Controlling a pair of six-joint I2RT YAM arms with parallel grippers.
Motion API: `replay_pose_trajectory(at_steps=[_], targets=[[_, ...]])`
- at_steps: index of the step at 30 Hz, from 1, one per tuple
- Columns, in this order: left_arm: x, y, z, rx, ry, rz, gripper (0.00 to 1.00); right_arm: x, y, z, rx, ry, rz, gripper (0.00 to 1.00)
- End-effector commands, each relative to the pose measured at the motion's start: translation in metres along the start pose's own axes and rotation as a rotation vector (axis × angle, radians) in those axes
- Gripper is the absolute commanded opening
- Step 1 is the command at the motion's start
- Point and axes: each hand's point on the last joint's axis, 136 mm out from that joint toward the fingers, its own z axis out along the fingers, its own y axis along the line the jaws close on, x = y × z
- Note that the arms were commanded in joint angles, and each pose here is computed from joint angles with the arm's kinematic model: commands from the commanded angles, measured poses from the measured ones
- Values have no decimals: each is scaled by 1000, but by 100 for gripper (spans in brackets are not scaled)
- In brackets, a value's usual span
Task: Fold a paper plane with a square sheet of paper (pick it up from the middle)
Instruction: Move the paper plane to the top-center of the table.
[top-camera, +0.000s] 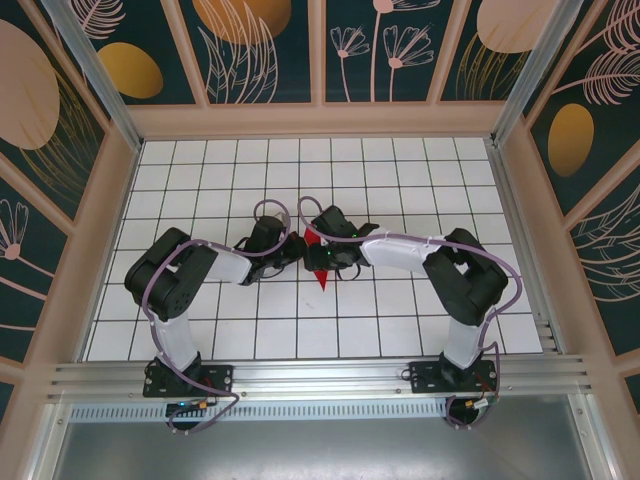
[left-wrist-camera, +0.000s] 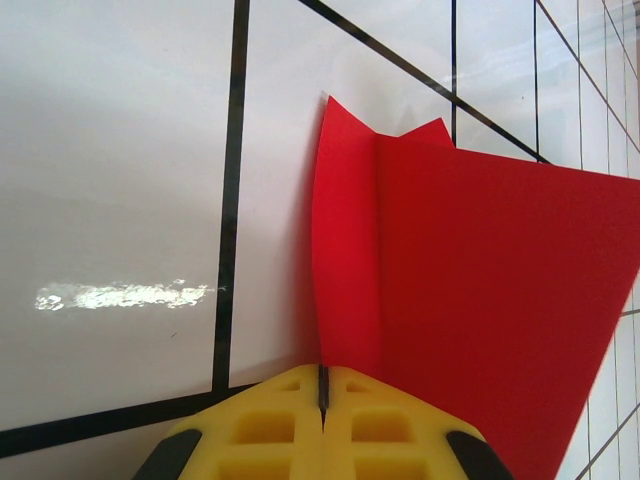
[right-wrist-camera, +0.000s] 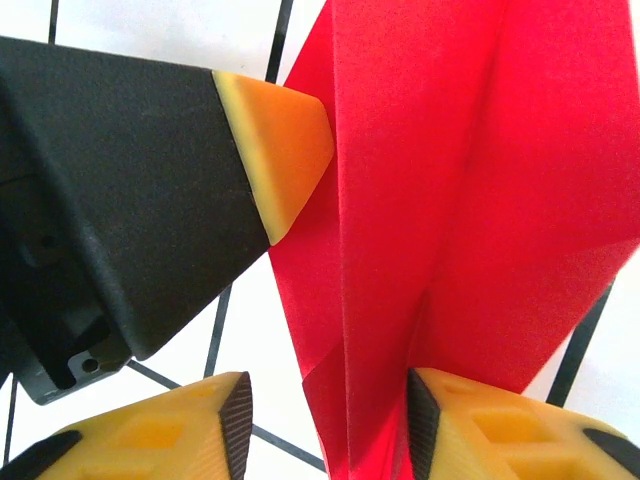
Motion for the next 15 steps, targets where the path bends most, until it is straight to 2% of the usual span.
replay_pose_trajectory(at_steps=[1,9,15], targets=[[3,-2,0,9,12,16,0,1,-5,4,56,4,-10,43],[-1,2,-4,-17,-14,10,0,-10,-24,4,184,-59,63,31],[-5,3,-10,-32,-38,10,8,-11,-23,9,220,-91,79,27]])
